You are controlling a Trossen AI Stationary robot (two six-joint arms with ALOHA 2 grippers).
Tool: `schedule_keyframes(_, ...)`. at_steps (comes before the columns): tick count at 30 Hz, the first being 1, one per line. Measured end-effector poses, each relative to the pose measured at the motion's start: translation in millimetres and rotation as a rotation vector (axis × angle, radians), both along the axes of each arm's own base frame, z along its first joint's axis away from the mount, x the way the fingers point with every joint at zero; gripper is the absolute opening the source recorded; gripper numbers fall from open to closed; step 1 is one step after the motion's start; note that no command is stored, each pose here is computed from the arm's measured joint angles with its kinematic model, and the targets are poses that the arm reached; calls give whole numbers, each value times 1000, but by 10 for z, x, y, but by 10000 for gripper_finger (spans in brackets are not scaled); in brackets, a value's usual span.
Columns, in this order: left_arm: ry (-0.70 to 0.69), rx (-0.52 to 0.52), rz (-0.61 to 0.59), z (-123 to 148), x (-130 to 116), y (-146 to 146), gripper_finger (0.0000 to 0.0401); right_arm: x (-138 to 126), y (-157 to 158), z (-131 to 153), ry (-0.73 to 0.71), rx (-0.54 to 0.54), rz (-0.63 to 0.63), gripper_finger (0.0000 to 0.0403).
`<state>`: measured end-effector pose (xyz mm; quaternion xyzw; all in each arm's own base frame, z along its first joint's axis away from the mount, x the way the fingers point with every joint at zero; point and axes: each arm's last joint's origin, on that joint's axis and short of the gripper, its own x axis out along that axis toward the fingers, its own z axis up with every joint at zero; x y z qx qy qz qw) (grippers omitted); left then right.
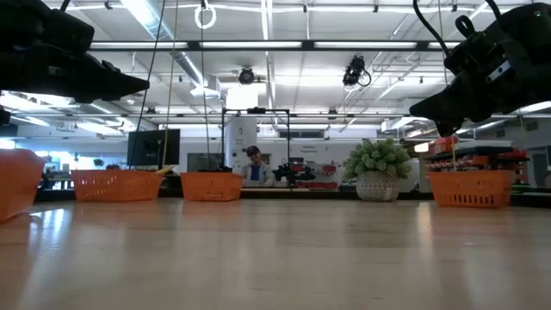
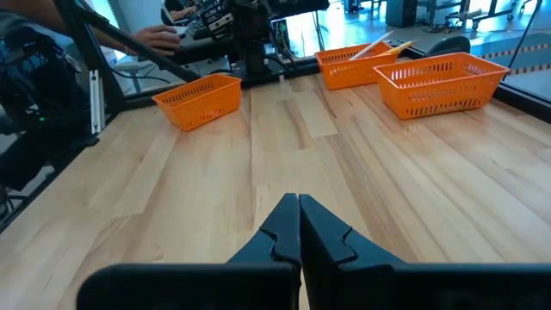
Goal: Sort crayons/erasers/pens/pencils in bins
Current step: Return to Home Position
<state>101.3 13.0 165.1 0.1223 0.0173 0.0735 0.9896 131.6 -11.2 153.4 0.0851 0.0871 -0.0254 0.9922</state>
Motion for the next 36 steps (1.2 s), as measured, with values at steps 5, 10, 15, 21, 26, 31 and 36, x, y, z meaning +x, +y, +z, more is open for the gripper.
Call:
schedule_keyframes(5, 0, 0, 0, 0, 0, 0, 57, 0, 0, 0, 0, 0, 0, 6)
schedule_keyframes(10, 0, 0, 0, 1, 0, 0, 58, 0, 0, 0, 0, 0, 0, 6)
schedule_keyframes(15, 0, 0, 0, 1, 0, 0, 51, 0, 0, 0, 0, 0, 0, 6)
schedule_keyframes(21, -1, 0, 0, 1, 0, 0, 58, 0, 0, 0, 0, 0, 0, 6)
schedule_keyframes(26, -1, 0, 0, 2, 0, 0, 61, 0, 0, 0, 0, 0, 0, 6)
schedule_keyframes(31, 0, 0, 0, 1, 0, 0, 55, 0, 0, 0, 0, 0, 0, 6)
schedule_keyframes(36, 0, 0, 0, 1, 0, 0, 51, 0, 0, 0, 0, 0, 0, 6)
